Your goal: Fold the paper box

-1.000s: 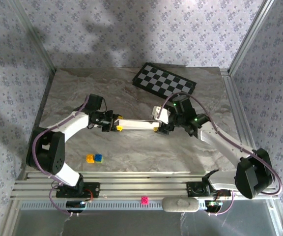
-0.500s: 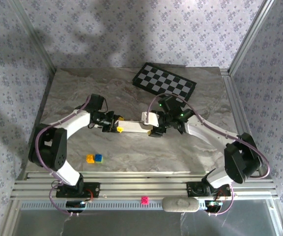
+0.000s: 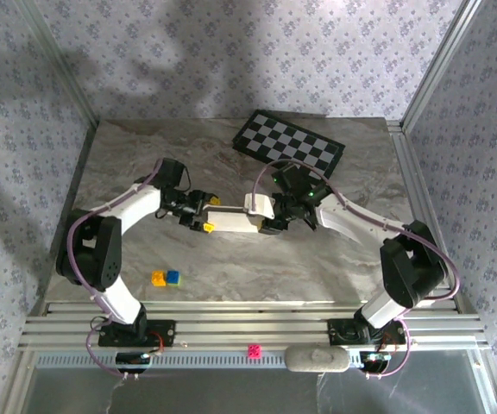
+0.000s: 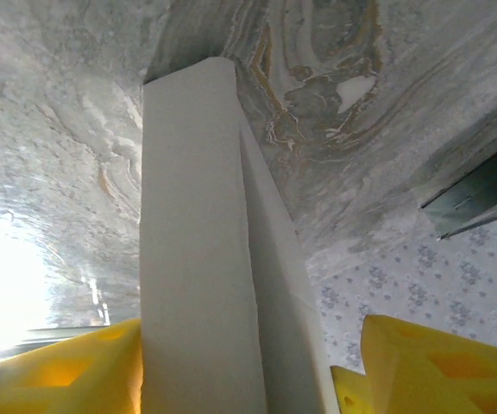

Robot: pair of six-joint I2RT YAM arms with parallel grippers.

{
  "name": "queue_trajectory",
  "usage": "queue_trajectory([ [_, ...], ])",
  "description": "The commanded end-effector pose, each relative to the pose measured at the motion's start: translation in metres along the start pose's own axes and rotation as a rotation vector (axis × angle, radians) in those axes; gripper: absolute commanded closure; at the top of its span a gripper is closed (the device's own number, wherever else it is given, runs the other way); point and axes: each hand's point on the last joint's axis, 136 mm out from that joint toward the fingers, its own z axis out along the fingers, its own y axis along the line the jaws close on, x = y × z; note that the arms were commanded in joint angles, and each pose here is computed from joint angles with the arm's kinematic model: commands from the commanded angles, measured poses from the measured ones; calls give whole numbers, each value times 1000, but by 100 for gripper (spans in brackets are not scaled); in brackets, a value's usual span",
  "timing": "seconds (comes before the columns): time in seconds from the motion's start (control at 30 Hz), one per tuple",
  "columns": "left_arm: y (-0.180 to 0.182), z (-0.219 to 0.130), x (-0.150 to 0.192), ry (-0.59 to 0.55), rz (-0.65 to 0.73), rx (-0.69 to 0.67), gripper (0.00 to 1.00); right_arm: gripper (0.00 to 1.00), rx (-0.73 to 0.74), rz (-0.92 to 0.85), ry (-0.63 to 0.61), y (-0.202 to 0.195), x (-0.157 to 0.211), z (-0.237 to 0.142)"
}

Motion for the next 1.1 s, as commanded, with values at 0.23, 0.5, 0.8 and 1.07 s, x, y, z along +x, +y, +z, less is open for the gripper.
queue_trajectory([
  [0.23,6,-65,-12,-182,198,-63,35,56,-31,57,-6,-9,1,1],
  [0.5,-28,-121,11,-336,892,-147,55,56,-44,87,-11,-12,4,3],
  [0.8,-31,-105,43,-219,1510,-113,67,57,-57,110,-23,-13,6,1],
  [1.07,-33,-83,43,-153,1766,-146,58,57,-70,122,-19,-10,8,2],
])
